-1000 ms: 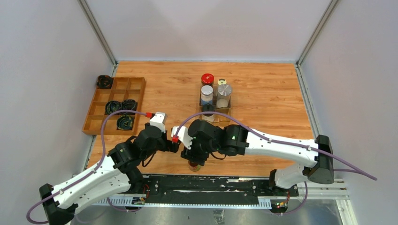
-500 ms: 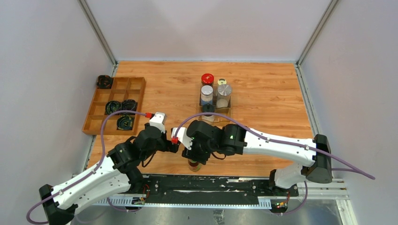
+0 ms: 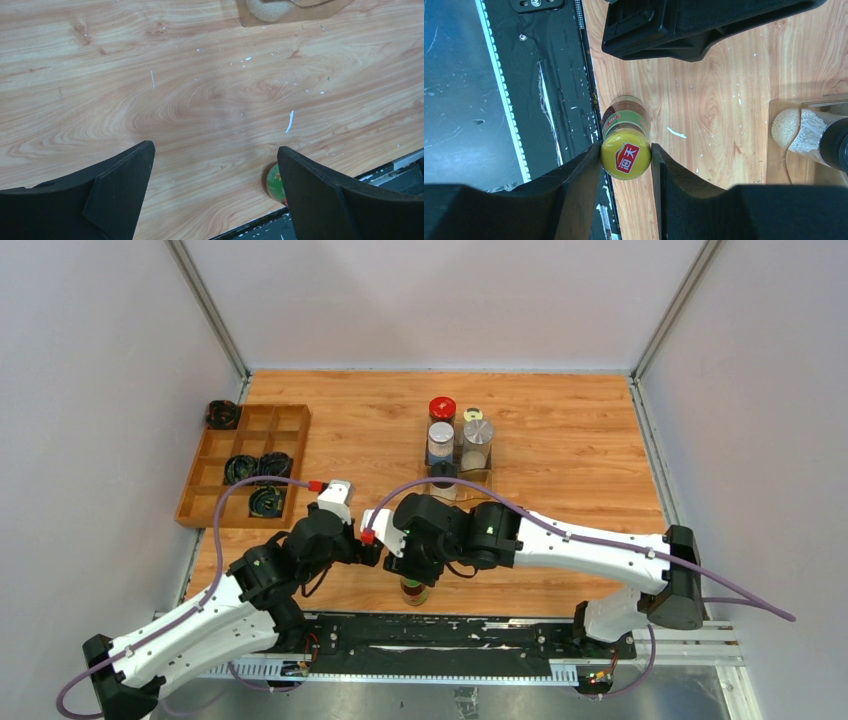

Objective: Organize the condiment bottles
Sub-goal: Pick up the bottle from the center of the board.

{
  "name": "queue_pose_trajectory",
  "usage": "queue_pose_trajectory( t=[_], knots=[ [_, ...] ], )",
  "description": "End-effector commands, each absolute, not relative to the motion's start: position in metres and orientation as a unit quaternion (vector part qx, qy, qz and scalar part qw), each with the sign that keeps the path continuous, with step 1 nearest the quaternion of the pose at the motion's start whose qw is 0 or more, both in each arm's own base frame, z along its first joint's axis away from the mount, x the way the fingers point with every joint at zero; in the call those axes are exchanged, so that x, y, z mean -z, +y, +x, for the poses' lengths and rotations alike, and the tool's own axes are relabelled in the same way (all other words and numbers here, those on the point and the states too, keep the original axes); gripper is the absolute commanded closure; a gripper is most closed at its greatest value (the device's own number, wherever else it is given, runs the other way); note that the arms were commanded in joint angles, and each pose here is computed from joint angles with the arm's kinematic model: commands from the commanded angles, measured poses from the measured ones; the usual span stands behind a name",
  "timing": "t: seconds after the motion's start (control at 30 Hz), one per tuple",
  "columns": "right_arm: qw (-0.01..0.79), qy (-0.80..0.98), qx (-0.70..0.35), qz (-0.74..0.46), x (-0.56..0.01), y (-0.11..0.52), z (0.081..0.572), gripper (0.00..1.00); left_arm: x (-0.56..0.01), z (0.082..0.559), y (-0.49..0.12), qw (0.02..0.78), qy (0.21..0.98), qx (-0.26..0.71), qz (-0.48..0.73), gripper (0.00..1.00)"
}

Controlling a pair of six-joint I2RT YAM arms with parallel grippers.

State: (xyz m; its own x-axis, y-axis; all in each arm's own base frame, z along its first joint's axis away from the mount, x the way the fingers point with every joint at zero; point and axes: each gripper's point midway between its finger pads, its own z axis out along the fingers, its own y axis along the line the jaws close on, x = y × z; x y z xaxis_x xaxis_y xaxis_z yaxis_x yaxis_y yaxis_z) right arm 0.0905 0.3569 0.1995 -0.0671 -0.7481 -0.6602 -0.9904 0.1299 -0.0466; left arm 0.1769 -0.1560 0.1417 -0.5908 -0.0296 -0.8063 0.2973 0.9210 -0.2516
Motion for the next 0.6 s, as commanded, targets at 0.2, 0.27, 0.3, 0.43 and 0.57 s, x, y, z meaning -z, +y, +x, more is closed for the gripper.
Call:
queue_pose_trajectory(
  t=[0.2,0.27,0.3,0.43,0.57],
  knots=[
    [0.276,0.687,-0.215,-0.637,-0.2029,0.3621,0.0872,0.6,-0.1365,0.1752,-0.1536,0.442,0.875,0.183,0.069,0.0],
    [0.275,0.687,-0.214,-0.638,-0.2019,0.3623,0.0873,0.62,-0.1369,0.1752,-0.1534,0.443,0.875,0.184,0.069,0.0],
    [0.275,0.686,-0.214,-0.639,-0.2016,0.3631,0.0867,0.64,-0.1367,0.1753,-0.1534,0.443,0.875,0.184,0.069,0.0],
    [0.276,0.686,-0.215,-0.638,-0.2028,0.3637,0.0875,0.67,-0.136,0.1751,-0.1532,0.443,0.875,0.183,0.069,0.0],
    [0.284,0.686,-0.213,-0.635,-0.2072,0.3626,0.0895,0.68,-0.136,0.1752,-0.1535,0.442,0.875,0.183,0.07,0.0]
  ],
)
